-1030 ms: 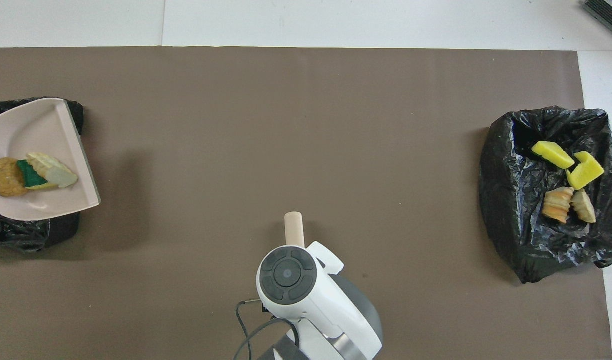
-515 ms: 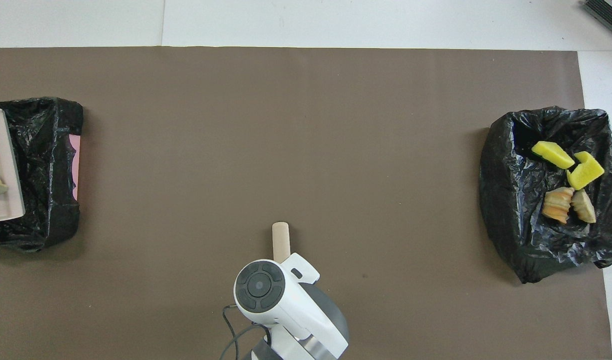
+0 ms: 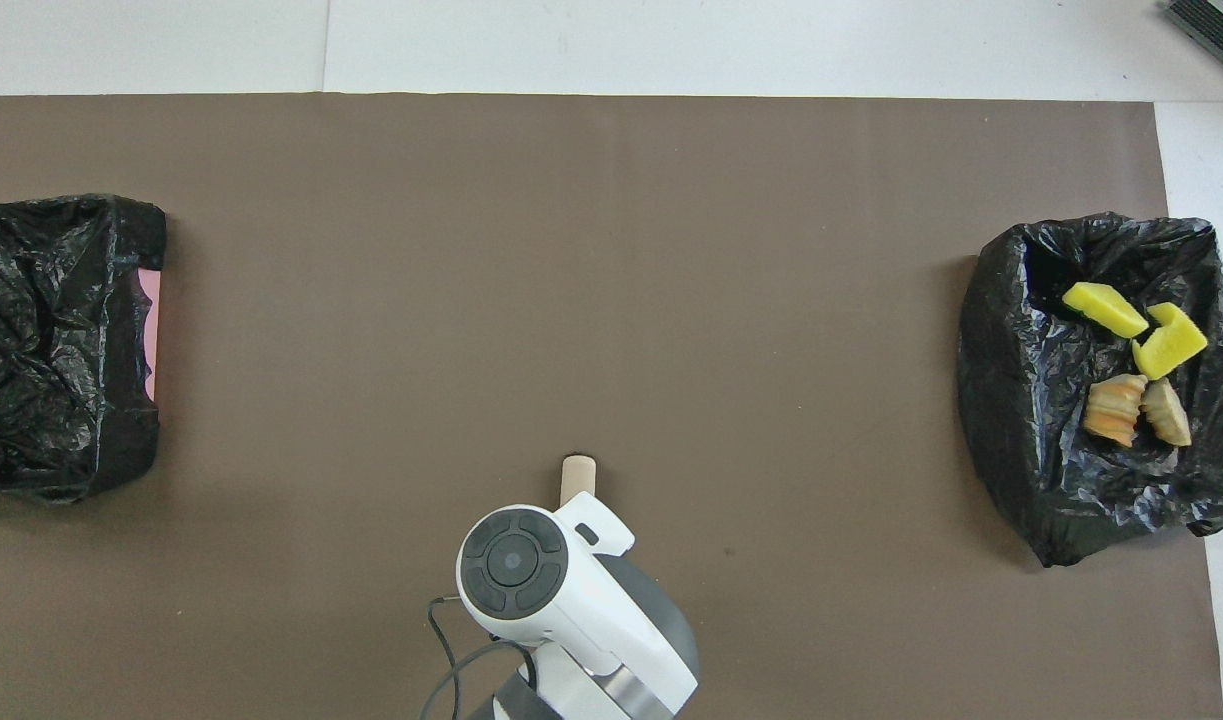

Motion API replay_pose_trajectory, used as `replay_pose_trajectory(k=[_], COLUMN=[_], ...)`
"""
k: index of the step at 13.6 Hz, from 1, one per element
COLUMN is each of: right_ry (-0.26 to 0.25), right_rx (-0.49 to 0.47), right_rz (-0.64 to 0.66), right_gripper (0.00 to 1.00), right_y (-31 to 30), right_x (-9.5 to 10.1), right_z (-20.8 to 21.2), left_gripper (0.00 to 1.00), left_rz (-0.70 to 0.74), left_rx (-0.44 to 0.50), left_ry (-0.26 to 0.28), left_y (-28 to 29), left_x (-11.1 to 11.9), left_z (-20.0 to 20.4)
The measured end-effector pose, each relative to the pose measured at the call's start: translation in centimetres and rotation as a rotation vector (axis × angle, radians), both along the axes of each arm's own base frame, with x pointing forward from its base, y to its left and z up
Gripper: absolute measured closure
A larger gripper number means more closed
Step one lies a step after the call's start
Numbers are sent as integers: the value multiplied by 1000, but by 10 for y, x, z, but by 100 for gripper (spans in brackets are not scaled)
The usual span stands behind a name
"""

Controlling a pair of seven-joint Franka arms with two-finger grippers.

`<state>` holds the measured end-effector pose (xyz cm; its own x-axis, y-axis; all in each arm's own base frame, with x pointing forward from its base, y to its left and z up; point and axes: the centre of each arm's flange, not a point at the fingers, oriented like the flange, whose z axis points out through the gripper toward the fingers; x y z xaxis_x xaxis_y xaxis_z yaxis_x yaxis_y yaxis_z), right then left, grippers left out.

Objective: Sweep and dump trash in bin

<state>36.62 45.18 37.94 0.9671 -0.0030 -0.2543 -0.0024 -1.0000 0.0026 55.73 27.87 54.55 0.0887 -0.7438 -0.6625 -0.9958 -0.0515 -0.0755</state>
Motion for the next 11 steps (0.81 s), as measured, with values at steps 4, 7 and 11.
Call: replay_pose_trajectory(k=[4, 7, 11], right_ry=[-36, -91, -143], right_rx=[45, 101, 137], right_rz=[-49, -68, -119], right_gripper=[0, 0, 0], right_y=[-33, -87, -139], right_x=[40, 80, 118], right_z=[50, 88, 127], left_gripper=[69, 69, 69], left_rz=[-27, -42, -21], left_rx=[121, 183, 168], left_ry=[36, 42, 36], left_y=[-26, -31, -67], left_x=[10, 8, -7], left_z=[7, 25, 63])
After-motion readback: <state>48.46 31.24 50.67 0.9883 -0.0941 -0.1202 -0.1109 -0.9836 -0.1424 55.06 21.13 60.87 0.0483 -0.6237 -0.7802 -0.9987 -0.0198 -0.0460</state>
